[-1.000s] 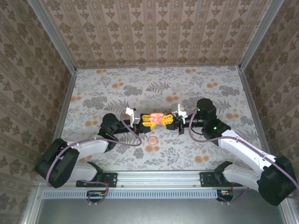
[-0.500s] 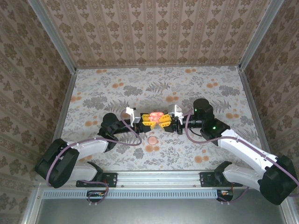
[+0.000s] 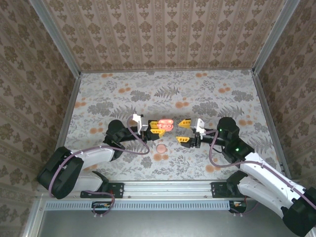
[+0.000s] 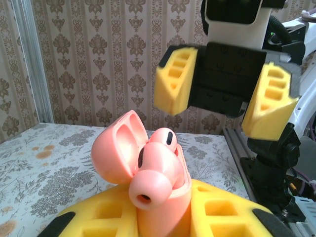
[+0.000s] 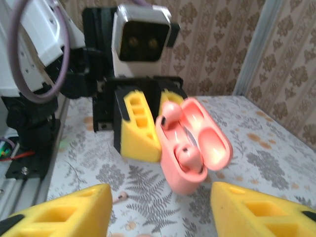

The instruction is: Insert the wireless bluetooth earbuds into the charging case

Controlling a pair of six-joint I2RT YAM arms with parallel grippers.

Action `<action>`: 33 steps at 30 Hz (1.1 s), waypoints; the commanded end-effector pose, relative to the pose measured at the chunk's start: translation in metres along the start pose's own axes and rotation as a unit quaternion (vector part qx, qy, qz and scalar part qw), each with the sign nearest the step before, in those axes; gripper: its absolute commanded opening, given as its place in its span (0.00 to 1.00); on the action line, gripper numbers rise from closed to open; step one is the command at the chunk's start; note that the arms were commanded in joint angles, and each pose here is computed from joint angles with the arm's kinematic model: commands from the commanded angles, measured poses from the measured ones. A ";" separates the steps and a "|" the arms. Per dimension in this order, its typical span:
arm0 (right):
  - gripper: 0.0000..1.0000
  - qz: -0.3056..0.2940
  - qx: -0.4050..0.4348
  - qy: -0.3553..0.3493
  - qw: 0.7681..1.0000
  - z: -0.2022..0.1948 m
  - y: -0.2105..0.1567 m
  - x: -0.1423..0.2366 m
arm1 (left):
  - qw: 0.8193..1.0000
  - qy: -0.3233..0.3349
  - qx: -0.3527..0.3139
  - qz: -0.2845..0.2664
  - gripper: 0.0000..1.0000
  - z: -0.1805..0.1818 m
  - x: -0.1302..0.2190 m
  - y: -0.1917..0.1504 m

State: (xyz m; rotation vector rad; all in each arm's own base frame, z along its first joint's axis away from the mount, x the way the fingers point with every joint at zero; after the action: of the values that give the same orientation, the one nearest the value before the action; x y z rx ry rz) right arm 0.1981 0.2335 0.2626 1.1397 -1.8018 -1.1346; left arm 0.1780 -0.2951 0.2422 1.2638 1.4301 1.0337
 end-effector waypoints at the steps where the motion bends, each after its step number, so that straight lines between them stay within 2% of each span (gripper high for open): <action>1: 0.60 0.016 -0.022 -0.018 0.999 -0.007 -0.011 -0.003 | 0.999 -0.025 -0.027 -0.021 0.22 -0.013 0.000 0.016; 6: 0.65 0.002 -0.049 0.023 0.999 -0.006 -0.007 -0.017 | 0.999 -0.034 -0.027 -0.023 0.22 -0.016 0.000 0.019; 16: 0.64 -0.036 -0.051 0.073 0.995 -0.008 0.005 -0.035 | 0.998 -0.042 -0.026 -0.024 0.22 -0.019 -0.001 0.020; 21: 0.56 -0.039 -0.053 0.084 0.994 -0.008 0.005 -0.039 | 0.998 -0.044 -0.027 -0.027 0.23 -0.020 -0.001 0.022; 33: 0.28 -0.045 -0.050 0.091 0.994 -0.008 0.007 -0.039 | 0.998 -0.047 -0.025 -0.026 0.24 -0.021 -0.003 0.021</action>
State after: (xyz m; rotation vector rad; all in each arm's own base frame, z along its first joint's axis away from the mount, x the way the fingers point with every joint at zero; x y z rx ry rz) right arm 0.2182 0.2673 0.2506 1.1589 -1.5524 -1.1346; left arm 0.1689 -0.2953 0.2512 1.2580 1.3952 0.9865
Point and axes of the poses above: each hand's point on the last joint's axis, 136 mm out from that joint toward the fingers, its own x axis back along the fingers, its own z axis along the line the jaws close on, y = z × x, the point moved 1 cm from there along x, back along the fingers, and after that the axes turned 12 degrees about x, right-handed, at the moved point
